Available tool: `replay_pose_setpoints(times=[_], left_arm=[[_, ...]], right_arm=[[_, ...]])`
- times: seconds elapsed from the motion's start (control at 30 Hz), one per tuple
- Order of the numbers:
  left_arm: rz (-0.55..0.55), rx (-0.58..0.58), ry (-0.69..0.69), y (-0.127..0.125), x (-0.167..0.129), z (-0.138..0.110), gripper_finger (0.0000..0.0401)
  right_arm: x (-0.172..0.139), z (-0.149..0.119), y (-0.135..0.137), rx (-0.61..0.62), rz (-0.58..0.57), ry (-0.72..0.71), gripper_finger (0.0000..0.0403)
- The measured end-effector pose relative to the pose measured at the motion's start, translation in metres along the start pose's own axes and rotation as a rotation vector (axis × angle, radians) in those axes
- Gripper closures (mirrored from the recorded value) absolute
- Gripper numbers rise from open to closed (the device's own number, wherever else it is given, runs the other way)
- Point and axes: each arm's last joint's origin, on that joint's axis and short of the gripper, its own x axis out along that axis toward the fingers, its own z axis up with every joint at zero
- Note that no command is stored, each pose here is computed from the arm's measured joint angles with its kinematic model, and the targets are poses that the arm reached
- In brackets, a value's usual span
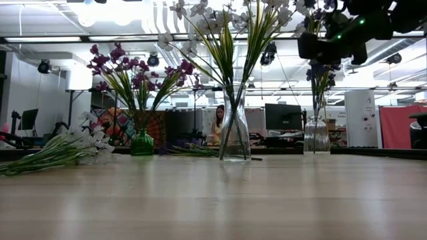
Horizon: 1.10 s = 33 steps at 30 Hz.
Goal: Sort flowers into vase by color
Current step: Put the bottom blue flowers into the top transparent flower vase
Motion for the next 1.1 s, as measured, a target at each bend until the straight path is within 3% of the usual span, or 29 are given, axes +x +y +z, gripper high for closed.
replay_pose_setpoints(times=[0.73,1.1], left_arm=[[0.000,0.002,0.004,0.000,0.000,-0.001,0.0175],[0.000,0.001,0.002,0.000,0.000,-0.001,0.0175]], right_arm=[[0.009,-0.010,0.008,-0.028,-0.010,0.029,0.0390],[0.013,-0.020,0.012,-0.024,-0.067,0.053,0.0390]])
